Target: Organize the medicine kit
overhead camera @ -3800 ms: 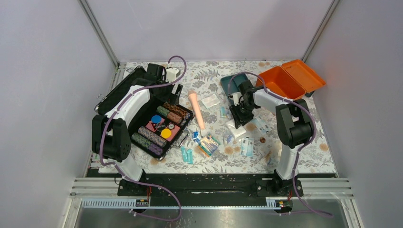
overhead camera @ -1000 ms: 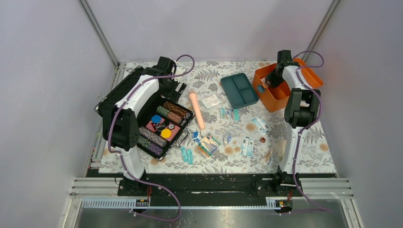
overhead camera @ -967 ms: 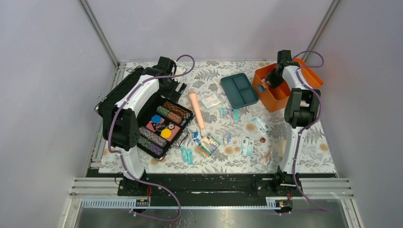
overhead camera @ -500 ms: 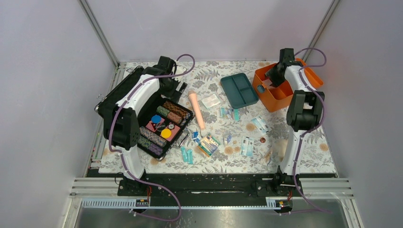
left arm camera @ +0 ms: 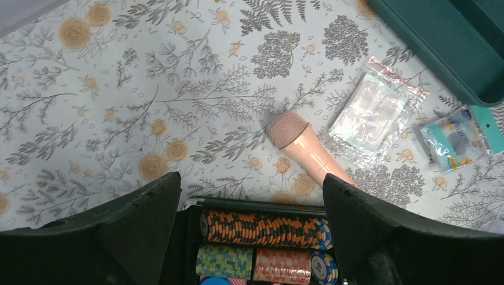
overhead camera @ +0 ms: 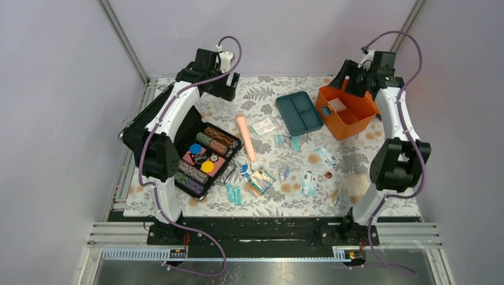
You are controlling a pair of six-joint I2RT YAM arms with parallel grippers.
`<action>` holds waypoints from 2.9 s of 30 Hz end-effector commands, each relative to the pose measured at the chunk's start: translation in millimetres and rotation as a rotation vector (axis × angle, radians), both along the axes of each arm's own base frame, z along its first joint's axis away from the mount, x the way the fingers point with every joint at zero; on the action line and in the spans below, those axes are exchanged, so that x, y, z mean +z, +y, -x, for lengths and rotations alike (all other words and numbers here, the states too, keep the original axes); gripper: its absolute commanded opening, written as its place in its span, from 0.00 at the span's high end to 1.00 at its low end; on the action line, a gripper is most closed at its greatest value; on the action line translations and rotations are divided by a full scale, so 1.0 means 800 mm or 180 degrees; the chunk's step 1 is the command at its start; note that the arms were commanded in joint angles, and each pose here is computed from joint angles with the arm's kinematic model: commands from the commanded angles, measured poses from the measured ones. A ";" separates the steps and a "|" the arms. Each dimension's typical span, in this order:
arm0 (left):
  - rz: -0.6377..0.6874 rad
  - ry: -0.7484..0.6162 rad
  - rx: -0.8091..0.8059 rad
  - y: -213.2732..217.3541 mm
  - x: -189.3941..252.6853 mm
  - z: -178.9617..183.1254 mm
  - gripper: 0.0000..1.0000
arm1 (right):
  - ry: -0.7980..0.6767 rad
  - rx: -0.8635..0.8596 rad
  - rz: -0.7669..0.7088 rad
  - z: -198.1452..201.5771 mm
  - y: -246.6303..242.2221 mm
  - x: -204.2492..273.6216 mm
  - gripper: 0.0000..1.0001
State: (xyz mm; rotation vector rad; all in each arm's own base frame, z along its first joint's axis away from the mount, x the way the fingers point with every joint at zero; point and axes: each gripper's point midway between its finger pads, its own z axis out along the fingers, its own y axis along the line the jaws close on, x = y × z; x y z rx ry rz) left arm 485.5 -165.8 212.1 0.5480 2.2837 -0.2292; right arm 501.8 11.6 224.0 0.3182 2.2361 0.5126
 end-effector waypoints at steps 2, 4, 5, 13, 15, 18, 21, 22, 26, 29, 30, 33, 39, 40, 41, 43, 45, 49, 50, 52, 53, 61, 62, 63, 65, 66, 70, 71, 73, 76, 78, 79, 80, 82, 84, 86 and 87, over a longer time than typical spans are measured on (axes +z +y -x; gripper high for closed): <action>0.0335 0.0008 -0.0172 -0.028 -0.004 0.006 0.12 | -0.0295 0.1755 0.0229 0.106 0.062 0.002 0.22; 0.0358 0.0120 -0.0242 -0.034 -0.016 0.015 0.12 | -0.0164 0.2099 0.0434 0.150 0.061 -0.019 0.25; 0.0356 0.0147 -0.0240 -0.034 -0.018 0.018 0.12 | -0.0097 0.2278 0.0524 0.173 0.061 -0.029 0.26; 0.0439 0.0214 -0.0119 -0.034 -0.033 0.022 0.13 | 0.0425 0.3305 0.1332 0.309 0.027 -0.108 0.31; 0.0406 0.0214 -0.0045 -0.030 -0.035 0.020 0.13 | 0.0605 0.3636 0.1494 0.338 0.014 -0.127 0.31; 0.0331 0.0169 -0.0089 -0.027 -0.035 0.018 0.13 | 0.0772 0.4243 0.1663 0.380 -0.001 -0.147 0.34; 0.0270 0.0164 -0.0069 -0.022 -0.040 0.018 0.13 | 0.0716 0.4726 0.1833 0.398 -0.004 -0.158 0.34; 0.0260 0.0179 -0.0055 -0.021 -0.043 0.019 0.13 | 0.0689 0.4864 0.1888 0.400 -0.004 -0.161 0.34; 0.0321 0.0198 0.0034 -0.020 -0.049 0.024 0.13 | 0.0699 0.5206 0.1879 0.396 0.009 -0.167 0.37; 0.0321 0.0170 0.0054 -0.018 -0.048 0.025 0.13 | 0.0728 0.5655 0.1805 0.401 0.026 -0.173 0.43; 0.0309 0.0148 0.0063 -0.017 -0.046 0.024 0.13 | 0.0728 0.5779 0.1805 0.403 0.030 -0.176 0.45; 0.0275 0.0125 0.0084 -0.012 -0.044 0.022 0.13 | 0.0724 0.6165 0.1744 0.413 0.035 -0.184 0.48; 0.0228 0.0142 0.0139 -0.002 -0.047 0.025 0.13 | 0.0909 0.6493 0.1653 0.418 0.027 -0.196 0.54; 0.0226 0.0144 0.0145 0.000 -0.048 0.026 0.13 | 0.0952 0.6514 0.1616 0.419 0.026 -0.198 0.55; 0.0216 0.0143 0.0157 0.001 -0.048 0.026 0.13 | 0.0992 0.6542 0.1578 0.420 0.025 -0.200 0.55; 0.0194 0.0130 0.0189 0.003 -0.047 0.025 0.13 | 0.1073 0.6618 0.1526 0.423 0.023 -0.206 0.55; 0.0168 0.0113 0.0189 0.005 -0.047 0.024 0.13 | 0.1155 0.6701 0.1495 0.426 0.020 -0.210 0.56; 0.0098 0.0098 0.0204 0.011 -0.049 0.024 0.13 | 0.1227 0.6834 0.1450 0.431 0.018 -0.216 0.58; 0.0088 0.0102 0.0207 0.013 -0.050 0.025 0.13 | 0.1231 0.6868 0.1462 0.432 0.017 -0.217 0.58; 0.0077 0.0114 0.0219 0.014 -0.052 0.025 0.13 | 0.1233 0.6908 0.1474 0.433 0.016 -0.221 0.58; 0.0071 0.0117 0.0232 0.016 -0.053 0.025 0.12 | 0.1233 0.6923 0.1476 0.433 0.016 -0.222 0.58; 0.0087 0.0142 0.0247 0.016 -0.056 0.025 0.13 | 0.1325 0.6982 0.1428 0.442 0.012 -0.228 0.62; 0.0080 0.0142 0.0248 0.016 -0.057 0.025 0.12 | 0.1333 0.6981 0.1423 0.442 0.012 -0.230 0.62; 0.0076 0.0145 0.0253 0.017 -0.057 0.025 0.12 | 0.1332 0.6978 0.1419 0.442 0.013 -0.230 0.62; 0.0075 0.0144 0.0253 0.017 -0.057 0.025 0.12 | 0.1321 0.6956 0.1416 0.442 0.014 -0.232 0.63; 0.0073 0.0149 0.0256 0.017 -0.058 0.025 0.13 | 0.1315 0.6950 0.1415 0.442 0.014 -0.233 0.63; 0.0069 0.0156 0.0247 0.016 -0.060 0.024 0.12 | 0.1294 0.6920 0.1435 0.441 0.016 -0.236 0.74; 0.0072 0.0152 0.0246 0.016 -0.059 0.023 0.12 | 0.1286 0.6916 0.1439 0.441 0.016 -0.236 0.77; 0.0075 0.0155 0.0245 0.015 -0.060 0.022 0.13 | 0.1312 0.6942 0.1417 0.443 0.015 -0.232 0.83; 0.0065 0.0146 0.0234 0.016 -0.055 0.020 0.12 | 0.1295 0.6866 0.1391 0.436 0.020 -0.203 0.92; 0.0041 0.0137 0.0210 0.017 -0.052 0.021 0.12 | 0.1069 0.6636 0.1479 0.419 0.032 -0.169 1.00; 0.0025 0.0124 0.0192 0.018 -0.050 0.022 0.13 | 0.0956 0.6479 0.1488 0.410 0.041 -0.150 1.00; 0.0008 0.0110 0.0187 0.020 -0.049 0.021 0.12 | 0.0886 0.6315 0.1456 0.404 0.049 -0.133 1.00; -0.0013 0.0092 0.0182 0.022 -0.048 0.020 0.12 | 0.0772 0.5829 0.1302 0.382 0.070 -0.101 1.00; -0.0010 0.0091 0.0187 0.022 -0.046 0.018 0.13 | 0.0763 0.5087 0.1104 0.347 0.089 -0.078 1.00; -0.0001 0.0108 0.0190 0.021 -0.046 0.017 0.13 | 0.0666 0.4338 0.0797 0.304 0.106 -0.051 1.00; 0.0005 0.0122 0.0188 0.020 -0.046 0.017 0.12 | 0.0547 0.3876 0.0661 0.271 0.112 -0.038 1.00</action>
